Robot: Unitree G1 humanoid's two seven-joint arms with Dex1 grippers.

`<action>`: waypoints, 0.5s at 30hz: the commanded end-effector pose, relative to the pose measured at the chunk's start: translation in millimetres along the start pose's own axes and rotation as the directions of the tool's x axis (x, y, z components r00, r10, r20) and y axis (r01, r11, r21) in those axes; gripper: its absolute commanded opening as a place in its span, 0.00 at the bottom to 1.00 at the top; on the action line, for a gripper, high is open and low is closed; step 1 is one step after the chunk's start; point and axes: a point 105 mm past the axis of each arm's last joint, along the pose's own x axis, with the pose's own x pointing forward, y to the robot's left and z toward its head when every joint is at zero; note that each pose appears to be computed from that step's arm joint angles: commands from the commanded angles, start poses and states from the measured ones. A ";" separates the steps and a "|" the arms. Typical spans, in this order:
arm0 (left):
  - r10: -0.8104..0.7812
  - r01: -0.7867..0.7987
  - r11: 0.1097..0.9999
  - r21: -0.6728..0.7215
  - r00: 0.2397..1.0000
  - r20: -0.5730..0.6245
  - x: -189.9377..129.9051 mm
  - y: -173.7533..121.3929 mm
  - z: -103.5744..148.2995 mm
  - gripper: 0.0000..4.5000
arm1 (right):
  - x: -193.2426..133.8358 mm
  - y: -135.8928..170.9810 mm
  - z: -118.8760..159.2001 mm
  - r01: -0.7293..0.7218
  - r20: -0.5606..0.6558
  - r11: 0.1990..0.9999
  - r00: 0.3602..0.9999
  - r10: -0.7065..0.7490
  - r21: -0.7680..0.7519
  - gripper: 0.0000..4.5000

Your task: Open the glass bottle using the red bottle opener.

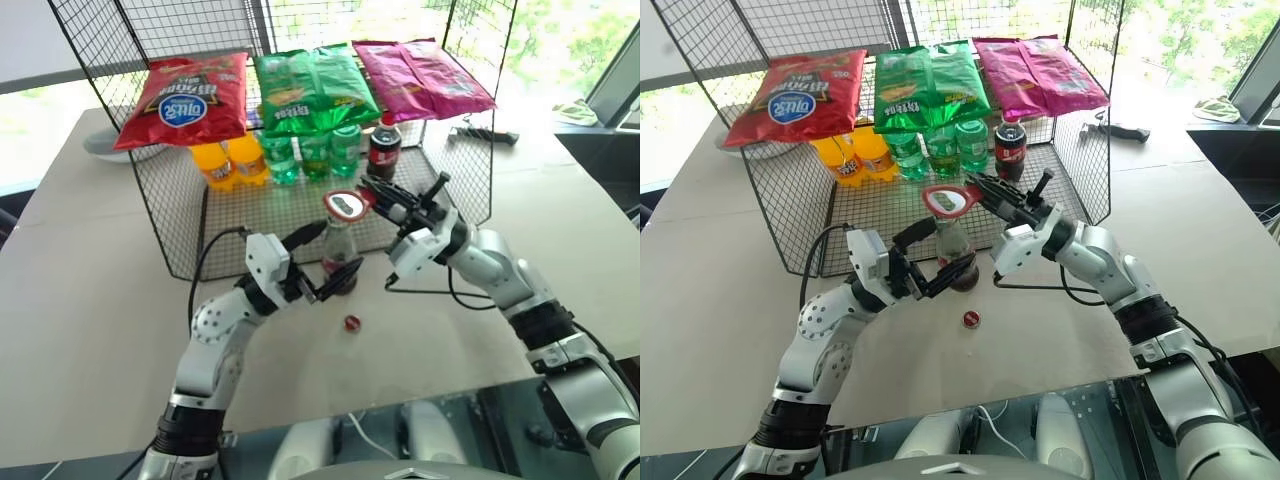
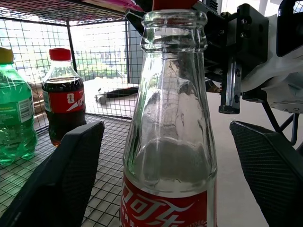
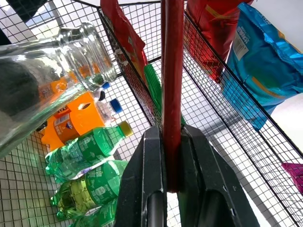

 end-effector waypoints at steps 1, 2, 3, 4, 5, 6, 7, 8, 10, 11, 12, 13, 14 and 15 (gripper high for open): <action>-0.010 0.009 0.999 0.037 1.000 0.026 -6.7 -1.4 13.2 0.98 | -8.5 -25.6 -11.9 0.139 -0.062 0.989 0.989 -0.136 0.058 0.00; -0.006 0.005 0.999 0.038 1.000 0.022 -9.1 -1.3 13.8 0.98 | -12.3 -27.5 -16.0 0.155 -0.085 0.985 0.985 -0.148 0.079 0.00; -0.004 0.003 0.999 0.038 1.000 0.019 -10.8 -1.1 14.2 0.98 | -14.5 -28.4 -18.1 0.162 -0.098 0.983 0.983 -0.153 0.091 0.00; 0.001 -0.001 0.999 0.039 1.000 0.013 -13.8 -1.0 14.3 0.98 | -17.9 -25.6 -21.4 0.148 -0.117 0.982 0.984 -0.134 0.116 0.00; 0.004 -0.004 0.999 0.039 1.000 0.008 -15.8 -1.0 14.4 0.98 | -20.1 -23.4 -23.4 0.136 -0.128 0.981 0.985 -0.119 0.135 0.00; 0.009 -0.009 0.999 0.038 1.000 -0.002 -19.3 -1.0 13.6 0.98 | -25.0 -16.8 -28.9 0.119 -0.161 0.975 0.983 -0.089 0.189 0.00; 0.015 -0.015 0.999 0.035 1.000 -0.011 -22.8 -0.9 13.1 0.98 | -29.7 -11.1 -33.5 0.111 -0.190 0.964 0.980 -0.066 0.240 0.00; 0.019 -0.018 0.999 0.034 1.000 -0.016 -24.9 -0.9 12.8 0.98 | -32.6 -7.7 -36.2 0.108 -0.207 0.955 0.977 -0.051 0.275 0.00; 0.026 -0.025 0.999 0.032 0.999 -0.027 -30.7 -1.0 13.1 0.98 | -41.2 -5.6 -42.4 0.140 -0.255 0.927 0.966 -0.050 0.348 0.00; 0.031 -0.030 0.999 0.032 0.999 -0.036 -34.5 -1.2 12.9 0.98 | -46.4 -3.5 -45.6 0.161 -0.282 0.901 0.958 -0.045 0.403 0.00; 0.034 -0.033 0.999 0.033 0.999 -0.043 -37.1 -1.4 12.7 0.98 | -49.8 -1.9 -47.4 0.173 -0.298 0.880 0.954 -0.038 0.442 0.00; 0.037 -0.036 0.999 0.032 0.998 -0.052 -40.6 -2.2 12.2 0.98 | -53.5 0.7 -49.1 0.190 -0.316 0.846 0.948 -0.027 0.499 0.00; 0.042 -0.041 0.999 0.030 0.997 -0.067 -45.4 -3.1 11.1 0.98 | -58.9 6.2 -51.9 0.216 -0.345 0.778 0.939 0.000 0.590 0.00; 0.053 -0.052 0.998 0.027 0.995 -0.080 -51.2 -3.3 10.2 0.98 | -63.6 12.9 -51.2 0.227 -0.354 0.705 0.934 0.038 0.672 0.00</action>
